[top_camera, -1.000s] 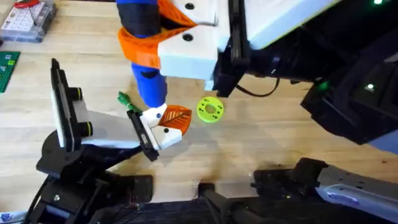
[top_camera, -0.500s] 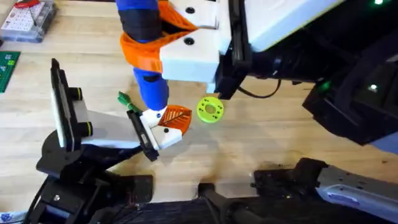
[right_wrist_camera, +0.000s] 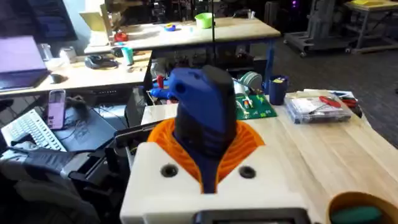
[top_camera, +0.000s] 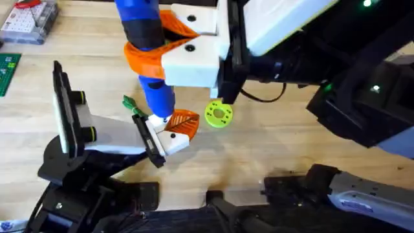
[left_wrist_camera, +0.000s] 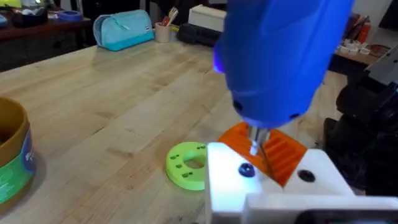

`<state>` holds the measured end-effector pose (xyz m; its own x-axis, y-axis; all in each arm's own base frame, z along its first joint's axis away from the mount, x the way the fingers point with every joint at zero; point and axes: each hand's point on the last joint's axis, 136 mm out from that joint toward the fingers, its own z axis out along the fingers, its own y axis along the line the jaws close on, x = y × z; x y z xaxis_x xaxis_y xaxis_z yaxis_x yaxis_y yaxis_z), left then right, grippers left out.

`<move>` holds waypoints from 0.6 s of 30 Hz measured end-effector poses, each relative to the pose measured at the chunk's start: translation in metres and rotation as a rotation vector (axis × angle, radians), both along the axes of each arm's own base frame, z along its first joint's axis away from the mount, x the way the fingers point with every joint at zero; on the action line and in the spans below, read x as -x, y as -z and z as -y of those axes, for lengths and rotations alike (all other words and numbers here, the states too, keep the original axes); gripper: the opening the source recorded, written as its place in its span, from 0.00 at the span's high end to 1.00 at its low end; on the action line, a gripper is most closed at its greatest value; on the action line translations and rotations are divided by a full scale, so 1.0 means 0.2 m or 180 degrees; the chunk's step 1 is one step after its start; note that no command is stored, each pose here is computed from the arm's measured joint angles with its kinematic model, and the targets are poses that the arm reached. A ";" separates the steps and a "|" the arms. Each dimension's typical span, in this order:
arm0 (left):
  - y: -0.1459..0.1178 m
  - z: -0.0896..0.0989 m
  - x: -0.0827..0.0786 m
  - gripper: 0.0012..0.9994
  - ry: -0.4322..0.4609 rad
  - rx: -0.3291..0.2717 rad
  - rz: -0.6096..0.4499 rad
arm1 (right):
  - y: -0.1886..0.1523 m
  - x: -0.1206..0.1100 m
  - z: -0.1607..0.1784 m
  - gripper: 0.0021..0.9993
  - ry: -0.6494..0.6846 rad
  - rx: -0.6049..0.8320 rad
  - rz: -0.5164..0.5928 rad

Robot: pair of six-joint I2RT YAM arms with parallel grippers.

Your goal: Pick up the gripper from the table and insert it into the empty holder that is missing its gripper. Then pick up a screw, insert it into the mounting hole, and use the screwdriver to tighten it. Finally, clean up the table by picking up the vegetable and placing it into the bucket.

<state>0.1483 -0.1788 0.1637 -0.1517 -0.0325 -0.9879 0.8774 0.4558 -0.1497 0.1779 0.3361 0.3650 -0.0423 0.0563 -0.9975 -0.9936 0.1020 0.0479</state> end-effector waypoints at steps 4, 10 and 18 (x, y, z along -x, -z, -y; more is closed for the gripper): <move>0.00 0.00 0.00 0.99 0.0000 -0.0001 0.0001 | 0.00 0.00 0.00 0.94 -0.0001 0.0003 0.0013; 0.00 0.00 0.00 0.99 0.0000 0.0000 0.0000 | 0.01 0.00 -0.01 0.94 -0.0010 0.0019 0.0006; 0.00 0.00 0.00 0.99 0.0000 0.0000 0.0000 | 0.04 -0.01 -0.02 0.94 -0.0025 0.0048 -0.0020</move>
